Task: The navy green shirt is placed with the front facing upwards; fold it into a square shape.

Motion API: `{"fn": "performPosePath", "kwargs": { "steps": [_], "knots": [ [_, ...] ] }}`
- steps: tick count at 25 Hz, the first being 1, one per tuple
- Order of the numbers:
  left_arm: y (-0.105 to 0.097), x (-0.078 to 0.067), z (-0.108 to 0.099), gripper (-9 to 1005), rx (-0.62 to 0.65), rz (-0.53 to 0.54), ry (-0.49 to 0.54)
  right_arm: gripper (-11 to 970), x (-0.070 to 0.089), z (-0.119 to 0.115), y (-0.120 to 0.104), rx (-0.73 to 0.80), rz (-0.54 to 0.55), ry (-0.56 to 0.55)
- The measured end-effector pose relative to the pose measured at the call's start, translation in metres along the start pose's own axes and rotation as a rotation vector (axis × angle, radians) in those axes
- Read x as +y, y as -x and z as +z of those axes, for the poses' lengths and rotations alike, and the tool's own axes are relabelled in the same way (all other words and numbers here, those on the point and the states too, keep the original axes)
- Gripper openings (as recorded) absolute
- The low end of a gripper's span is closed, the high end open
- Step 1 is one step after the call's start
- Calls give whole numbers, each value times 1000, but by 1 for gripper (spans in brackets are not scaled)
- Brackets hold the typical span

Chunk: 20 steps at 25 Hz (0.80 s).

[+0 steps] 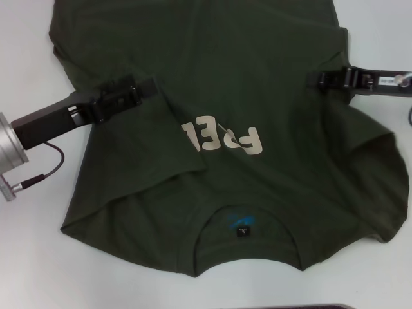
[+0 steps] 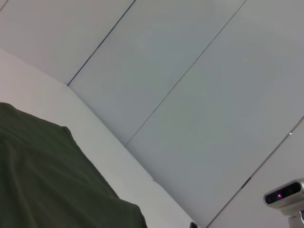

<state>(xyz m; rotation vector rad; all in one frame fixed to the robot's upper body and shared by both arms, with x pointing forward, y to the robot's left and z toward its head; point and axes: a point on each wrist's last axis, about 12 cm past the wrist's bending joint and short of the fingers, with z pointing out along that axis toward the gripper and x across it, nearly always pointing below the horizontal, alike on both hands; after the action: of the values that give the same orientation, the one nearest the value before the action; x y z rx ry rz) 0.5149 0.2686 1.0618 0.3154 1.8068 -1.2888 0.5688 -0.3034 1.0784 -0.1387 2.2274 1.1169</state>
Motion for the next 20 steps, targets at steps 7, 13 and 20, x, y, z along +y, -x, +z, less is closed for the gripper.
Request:
{"fn": "performPosePath", "kwargs": {
  "steps": [7,13,20],
  "knots": [
    [-1,1,4,889,4,-12,3,198,7,28,3,32,-26,-8],
    [0,2,3,889,4,-9,5,357,11,29,4,17,-56,15],
    [1,2,3,888,5,-8,7,632,0,-6,-6,-30,-55,64]
  ]
}}
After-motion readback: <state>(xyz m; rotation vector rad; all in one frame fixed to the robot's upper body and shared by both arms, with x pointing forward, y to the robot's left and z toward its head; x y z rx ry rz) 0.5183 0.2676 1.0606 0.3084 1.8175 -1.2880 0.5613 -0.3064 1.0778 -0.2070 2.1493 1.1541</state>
